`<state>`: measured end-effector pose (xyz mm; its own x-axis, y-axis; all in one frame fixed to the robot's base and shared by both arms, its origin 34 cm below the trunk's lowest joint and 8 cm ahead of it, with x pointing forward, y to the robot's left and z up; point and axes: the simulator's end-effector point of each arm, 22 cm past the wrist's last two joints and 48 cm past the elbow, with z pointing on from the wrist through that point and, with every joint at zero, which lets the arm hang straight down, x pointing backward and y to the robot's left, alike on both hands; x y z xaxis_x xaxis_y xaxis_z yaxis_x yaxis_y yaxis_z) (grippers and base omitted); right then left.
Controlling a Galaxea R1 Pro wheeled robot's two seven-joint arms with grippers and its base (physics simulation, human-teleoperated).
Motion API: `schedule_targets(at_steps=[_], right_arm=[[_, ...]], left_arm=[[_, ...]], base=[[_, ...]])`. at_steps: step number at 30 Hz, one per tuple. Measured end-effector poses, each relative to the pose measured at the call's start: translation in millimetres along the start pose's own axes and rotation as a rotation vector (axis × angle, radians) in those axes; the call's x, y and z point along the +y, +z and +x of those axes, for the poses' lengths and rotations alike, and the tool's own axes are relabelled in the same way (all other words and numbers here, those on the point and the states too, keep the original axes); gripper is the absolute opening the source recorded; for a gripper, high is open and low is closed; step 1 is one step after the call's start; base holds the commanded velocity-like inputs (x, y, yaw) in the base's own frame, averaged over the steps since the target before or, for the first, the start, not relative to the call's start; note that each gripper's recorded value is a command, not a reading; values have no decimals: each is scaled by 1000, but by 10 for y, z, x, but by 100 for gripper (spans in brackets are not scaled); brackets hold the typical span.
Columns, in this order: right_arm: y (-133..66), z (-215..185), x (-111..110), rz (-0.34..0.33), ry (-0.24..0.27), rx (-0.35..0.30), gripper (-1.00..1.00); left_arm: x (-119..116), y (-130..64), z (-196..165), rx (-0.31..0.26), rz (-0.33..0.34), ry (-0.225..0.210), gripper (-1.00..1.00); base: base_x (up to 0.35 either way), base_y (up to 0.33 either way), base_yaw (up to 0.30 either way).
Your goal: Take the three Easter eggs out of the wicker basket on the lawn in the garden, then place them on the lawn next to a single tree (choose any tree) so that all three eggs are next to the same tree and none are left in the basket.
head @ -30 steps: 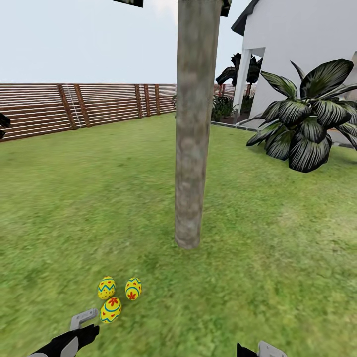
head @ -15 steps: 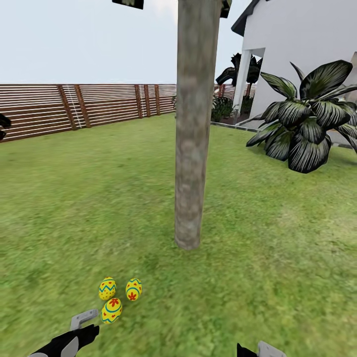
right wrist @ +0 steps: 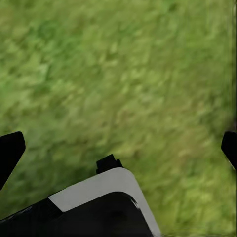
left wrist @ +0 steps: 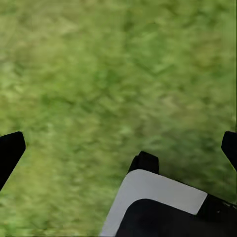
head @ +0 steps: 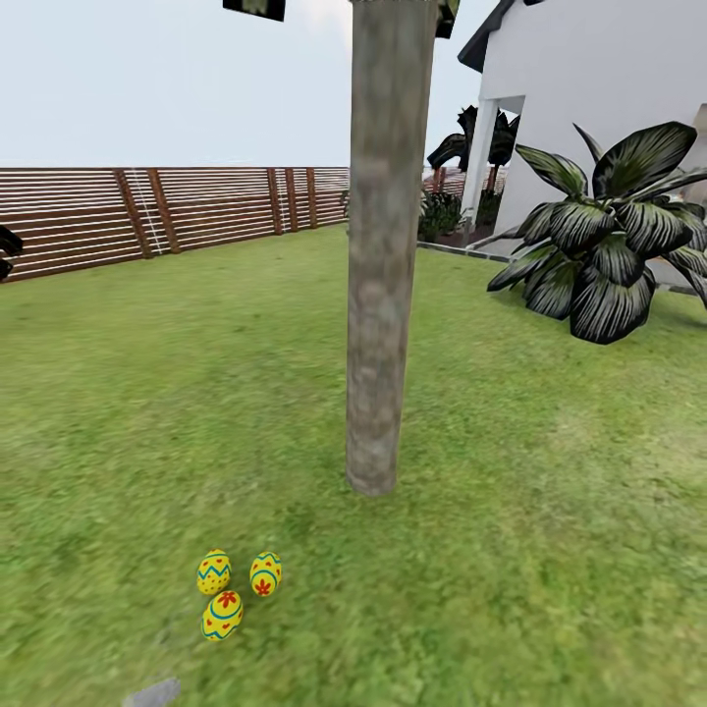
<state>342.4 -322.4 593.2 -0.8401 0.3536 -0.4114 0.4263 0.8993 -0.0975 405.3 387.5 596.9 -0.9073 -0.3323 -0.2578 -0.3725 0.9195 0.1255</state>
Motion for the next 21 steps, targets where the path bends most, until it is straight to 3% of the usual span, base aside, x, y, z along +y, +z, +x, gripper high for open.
schedule_targets(at_steps=[2,9,21], right_arm=[[-22,68,-97,19,-3,1,100],[-141,459,-501,96,-32,55,100],[-385,930,-956,176,-75,161,100]], left_arm=[[108,-14,215,28,-23,11,100],[440,-114,959,119,-70,120,100],[728,-352,1773,235,-95,156,100]], base=[[0,0,0],[0,0,0],[0,0,0]])
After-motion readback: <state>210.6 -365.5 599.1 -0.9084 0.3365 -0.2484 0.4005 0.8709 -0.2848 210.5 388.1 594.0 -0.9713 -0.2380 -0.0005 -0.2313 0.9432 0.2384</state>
